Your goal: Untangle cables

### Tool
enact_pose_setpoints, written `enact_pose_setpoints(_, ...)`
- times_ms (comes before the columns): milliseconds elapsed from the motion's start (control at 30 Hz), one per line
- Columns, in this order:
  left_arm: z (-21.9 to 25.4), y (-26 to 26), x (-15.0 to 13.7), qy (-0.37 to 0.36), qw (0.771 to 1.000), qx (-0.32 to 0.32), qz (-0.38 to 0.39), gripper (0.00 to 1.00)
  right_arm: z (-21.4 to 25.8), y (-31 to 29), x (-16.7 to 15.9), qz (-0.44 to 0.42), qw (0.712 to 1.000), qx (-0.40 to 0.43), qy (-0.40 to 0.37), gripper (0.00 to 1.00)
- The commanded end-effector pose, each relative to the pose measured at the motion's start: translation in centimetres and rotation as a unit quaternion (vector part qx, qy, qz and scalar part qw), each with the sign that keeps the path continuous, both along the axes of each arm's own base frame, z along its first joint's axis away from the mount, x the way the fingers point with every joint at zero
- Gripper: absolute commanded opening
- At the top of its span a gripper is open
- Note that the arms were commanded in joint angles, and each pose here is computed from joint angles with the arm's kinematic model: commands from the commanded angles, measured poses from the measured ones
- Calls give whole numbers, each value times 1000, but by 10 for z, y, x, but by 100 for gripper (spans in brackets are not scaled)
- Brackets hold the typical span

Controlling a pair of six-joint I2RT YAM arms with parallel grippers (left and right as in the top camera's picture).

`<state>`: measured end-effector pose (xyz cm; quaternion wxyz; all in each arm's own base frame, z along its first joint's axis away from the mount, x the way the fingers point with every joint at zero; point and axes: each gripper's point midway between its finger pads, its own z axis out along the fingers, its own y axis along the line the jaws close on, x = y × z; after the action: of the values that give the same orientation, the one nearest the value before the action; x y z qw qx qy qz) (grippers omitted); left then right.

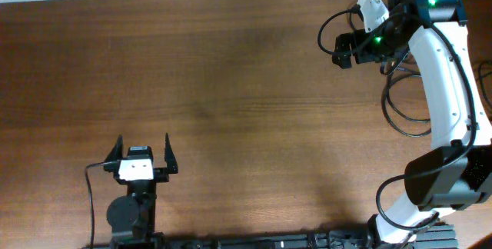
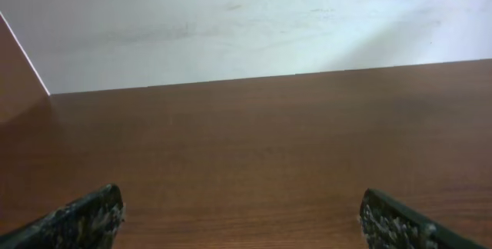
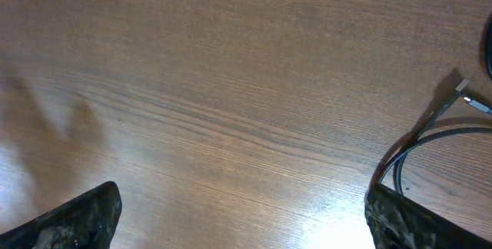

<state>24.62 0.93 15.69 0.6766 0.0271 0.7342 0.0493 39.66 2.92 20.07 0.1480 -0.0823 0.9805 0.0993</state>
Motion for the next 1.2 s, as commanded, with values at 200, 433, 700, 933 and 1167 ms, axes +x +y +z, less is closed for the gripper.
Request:
enact_pose_setpoints(200, 0, -3, 0, -1, 1000, 12, -11, 99, 12, 3, 0, 1, 1000, 3, -17, 100)
enact_pose_setpoints(433, 0, -3, 0, -1, 1000, 12, -11, 99, 12, 3, -1, 1, 1000, 3, -16, 100)
enact_pose_setpoints(700, 0, -3, 0, -1, 1000, 12, -11, 99, 29, 15, 29, 7, 994, 39, -97, 100)
enact_pose_setpoints(933, 0, -3, 0, -1, 1000, 12, -11, 99, 46, 34, 37, 44, 934, 82, -346, 100)
enact_pose_setpoints(1167, 0, -3, 0, -1, 1000, 12, -11, 99, 57, 34, -13, 58, 841, 66, -534, 100)
